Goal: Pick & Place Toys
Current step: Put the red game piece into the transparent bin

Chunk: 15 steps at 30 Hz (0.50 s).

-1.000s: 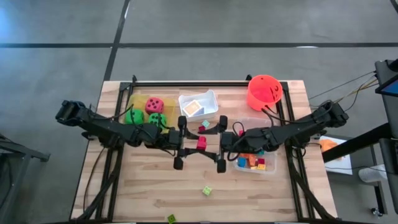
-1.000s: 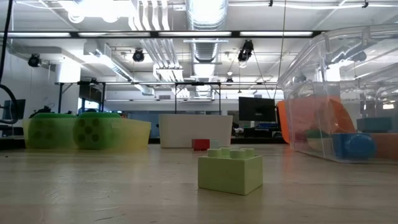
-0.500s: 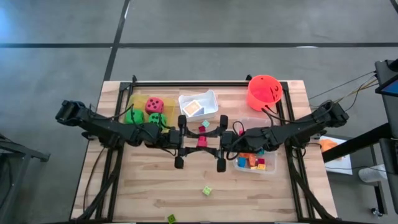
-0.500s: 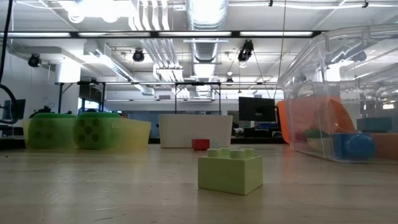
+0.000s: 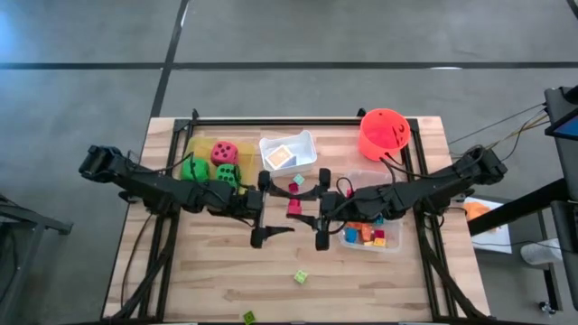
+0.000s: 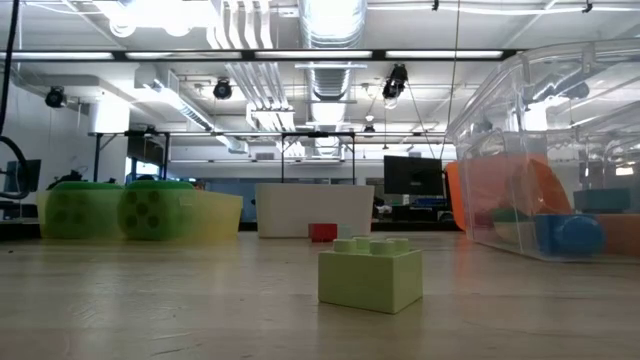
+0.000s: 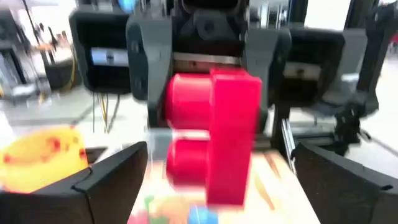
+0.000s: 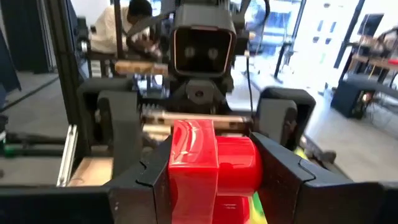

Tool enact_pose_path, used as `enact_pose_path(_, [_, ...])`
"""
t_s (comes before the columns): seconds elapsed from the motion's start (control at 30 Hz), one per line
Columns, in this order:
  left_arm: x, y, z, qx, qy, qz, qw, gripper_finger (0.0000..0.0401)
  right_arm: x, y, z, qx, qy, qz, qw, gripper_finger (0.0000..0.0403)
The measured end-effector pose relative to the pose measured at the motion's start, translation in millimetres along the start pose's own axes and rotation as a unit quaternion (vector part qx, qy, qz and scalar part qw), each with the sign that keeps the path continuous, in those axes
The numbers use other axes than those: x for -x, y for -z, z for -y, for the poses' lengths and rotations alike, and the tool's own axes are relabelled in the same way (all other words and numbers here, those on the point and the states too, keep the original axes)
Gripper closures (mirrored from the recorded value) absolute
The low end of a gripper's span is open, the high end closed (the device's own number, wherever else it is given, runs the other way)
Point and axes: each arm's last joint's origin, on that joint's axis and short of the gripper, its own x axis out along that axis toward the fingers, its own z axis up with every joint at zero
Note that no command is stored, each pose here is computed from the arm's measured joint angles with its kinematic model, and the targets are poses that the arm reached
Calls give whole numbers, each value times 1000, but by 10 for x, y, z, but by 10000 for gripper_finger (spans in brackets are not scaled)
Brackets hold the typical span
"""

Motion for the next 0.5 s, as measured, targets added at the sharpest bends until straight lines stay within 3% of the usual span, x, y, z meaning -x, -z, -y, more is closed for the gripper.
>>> enact_pose_path(0.2, [149, 11, -32, 38, -5, -61, 997, 52, 71, 12, 40, -5, 15, -44, 999, 242])
enact_pose_path(0.33, [273, 54, -63, 101, -22, -118, 988, 70, 179, -10, 141, -17, 28, -103, 994, 242])
enact_pose_path(0.5, [387, 205, -92, 138, -54, -212, 966, 85, 418, -16, 369, -48, 75, -236, 968, 242])
